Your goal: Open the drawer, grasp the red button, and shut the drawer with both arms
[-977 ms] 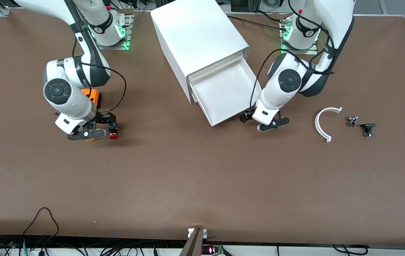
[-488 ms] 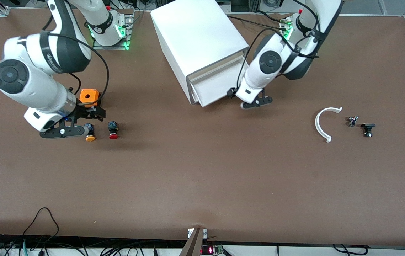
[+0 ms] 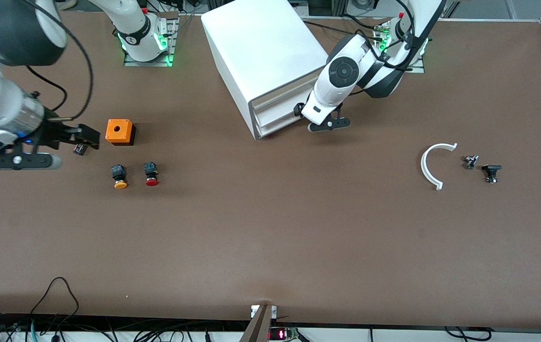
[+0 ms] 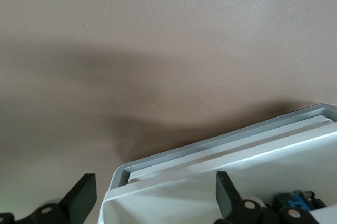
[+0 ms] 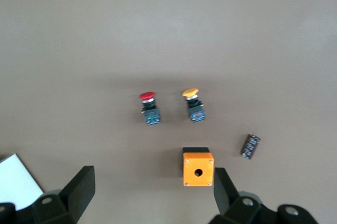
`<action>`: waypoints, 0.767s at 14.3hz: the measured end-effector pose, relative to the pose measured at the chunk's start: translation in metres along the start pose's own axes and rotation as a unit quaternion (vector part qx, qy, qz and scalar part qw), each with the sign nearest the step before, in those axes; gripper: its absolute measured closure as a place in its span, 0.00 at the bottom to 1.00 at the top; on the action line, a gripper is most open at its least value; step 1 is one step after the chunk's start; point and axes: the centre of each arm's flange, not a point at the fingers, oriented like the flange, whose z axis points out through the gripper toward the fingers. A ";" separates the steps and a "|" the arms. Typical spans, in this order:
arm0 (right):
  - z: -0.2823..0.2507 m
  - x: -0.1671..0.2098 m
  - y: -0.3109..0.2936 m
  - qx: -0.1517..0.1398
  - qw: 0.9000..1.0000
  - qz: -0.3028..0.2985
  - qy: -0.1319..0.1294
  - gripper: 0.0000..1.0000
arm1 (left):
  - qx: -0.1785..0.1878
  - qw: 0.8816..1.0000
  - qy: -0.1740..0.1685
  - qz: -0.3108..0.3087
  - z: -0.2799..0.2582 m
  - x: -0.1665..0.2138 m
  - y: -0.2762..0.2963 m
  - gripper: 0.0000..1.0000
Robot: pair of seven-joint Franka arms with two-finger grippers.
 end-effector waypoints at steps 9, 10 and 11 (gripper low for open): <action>-0.017 -0.015 0.084 0.002 0.999 0.033 -0.019 0.00 | -0.019 0.999 0.027 -0.012 -0.024 0.020 -0.008 0.00; -0.015 -0.018 0.090 0.002 0.999 0.031 -0.022 0.00 | -0.034 0.998 0.049 -0.037 -0.044 0.049 -0.026 0.00; -0.013 -0.023 0.095 0.003 0.999 0.031 -0.024 0.00 | -0.046 0.995 0.071 -0.058 -0.067 0.080 -0.049 0.00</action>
